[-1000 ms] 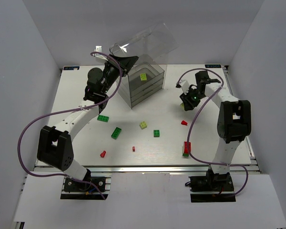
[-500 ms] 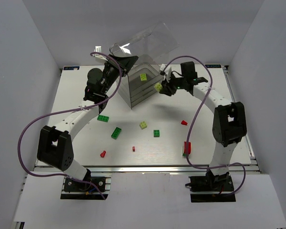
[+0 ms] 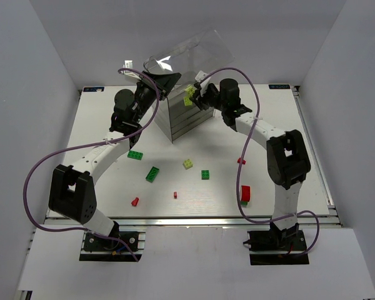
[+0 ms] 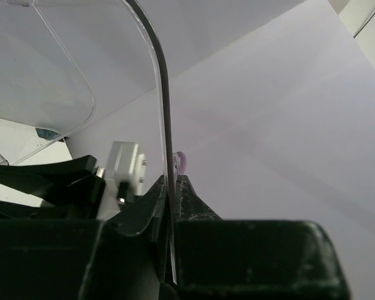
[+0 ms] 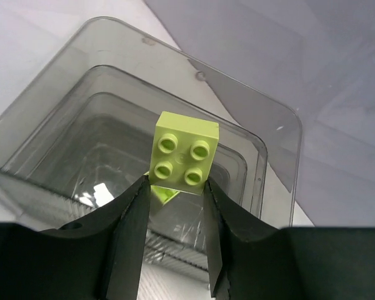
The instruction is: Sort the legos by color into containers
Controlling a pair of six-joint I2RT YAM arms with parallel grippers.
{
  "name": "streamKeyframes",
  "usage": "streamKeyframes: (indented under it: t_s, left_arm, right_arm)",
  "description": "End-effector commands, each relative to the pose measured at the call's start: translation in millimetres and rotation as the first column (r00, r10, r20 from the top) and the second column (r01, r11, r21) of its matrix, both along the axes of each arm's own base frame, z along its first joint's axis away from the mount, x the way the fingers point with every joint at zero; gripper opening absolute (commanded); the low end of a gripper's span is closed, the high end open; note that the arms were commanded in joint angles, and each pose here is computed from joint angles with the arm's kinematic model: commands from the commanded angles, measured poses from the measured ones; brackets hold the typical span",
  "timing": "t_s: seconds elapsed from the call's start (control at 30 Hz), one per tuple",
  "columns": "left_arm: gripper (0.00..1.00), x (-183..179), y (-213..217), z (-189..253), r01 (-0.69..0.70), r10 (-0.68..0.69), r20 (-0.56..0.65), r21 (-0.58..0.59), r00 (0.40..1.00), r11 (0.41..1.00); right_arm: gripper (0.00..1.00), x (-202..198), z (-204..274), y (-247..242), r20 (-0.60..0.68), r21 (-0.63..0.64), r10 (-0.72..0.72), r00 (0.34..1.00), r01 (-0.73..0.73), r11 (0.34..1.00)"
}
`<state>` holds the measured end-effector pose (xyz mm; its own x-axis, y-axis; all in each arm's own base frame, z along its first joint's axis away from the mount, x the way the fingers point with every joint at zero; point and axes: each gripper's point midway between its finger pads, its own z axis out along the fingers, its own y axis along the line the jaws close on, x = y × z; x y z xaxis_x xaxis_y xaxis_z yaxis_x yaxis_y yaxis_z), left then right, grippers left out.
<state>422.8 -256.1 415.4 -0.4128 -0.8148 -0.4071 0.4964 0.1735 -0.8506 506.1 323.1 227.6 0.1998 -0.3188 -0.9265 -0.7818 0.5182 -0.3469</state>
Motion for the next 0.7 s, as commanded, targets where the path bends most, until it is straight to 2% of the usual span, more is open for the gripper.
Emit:
streamKeyframes:
  t_s: [0.0,0.03,0.13,0.23,0.27,0.3,0.33,0.47,0.6,0.67]
  left_arm:
    - [0.17,-20,10,63,0.008,0.005,0.166,-0.076,0.986,0.997]
    - [0.17,-20,10,62,0.009,0.004,0.165,-0.074,0.986,0.997]
    - [0.17,-19,9,62,0.009,0.003,0.163,-0.075,0.987,0.997]
    - [0.17,-19,9,62,0.008,0.004,0.164,-0.076,0.986,0.997]
    - [0.17,-19,10,63,0.008,0.005,0.167,-0.077,0.986,0.997]
    - [0.17,-19,10,64,0.008,0.005,0.167,-0.077,0.986,0.997]
    - [0.17,-19,9,63,0.010,0.002,0.165,-0.077,0.986,0.997]
    - [0.17,-19,10,63,0.007,0.006,0.167,-0.078,0.986,0.997]
    - [0.17,-19,9,61,0.011,0.002,0.164,-0.078,0.986,0.997]
    - [0.17,-19,9,60,0.012,0.000,0.163,-0.077,0.987,0.997]
  right_arm:
    - [0.00,24,28,8,0.048,0.109,-0.111,0.993,0.105,0.988]
    - [0.00,28,22,7,0.040,0.108,-0.134,0.990,0.129,0.986]
    - [0.09,32,16,12,0.035,0.106,-0.148,0.988,0.143,0.984]
    - [0.28,34,12,17,0.018,0.098,-0.149,0.989,0.147,0.984]
    - [0.39,34,12,16,0.016,0.098,-0.149,0.989,0.147,0.984]
    - [0.45,33,13,17,0.015,0.099,-0.140,0.990,0.138,0.985]
    - [0.56,31,14,16,0.016,0.098,-0.137,0.990,0.135,0.986]
    - [0.66,21,15,13,0.007,0.095,-0.107,0.994,0.106,0.990]
    - [0.67,5,25,9,0.001,0.116,-0.076,0.997,0.075,0.990]
    - [0.62,-2,22,8,-0.018,0.120,-0.062,0.998,0.063,0.991]
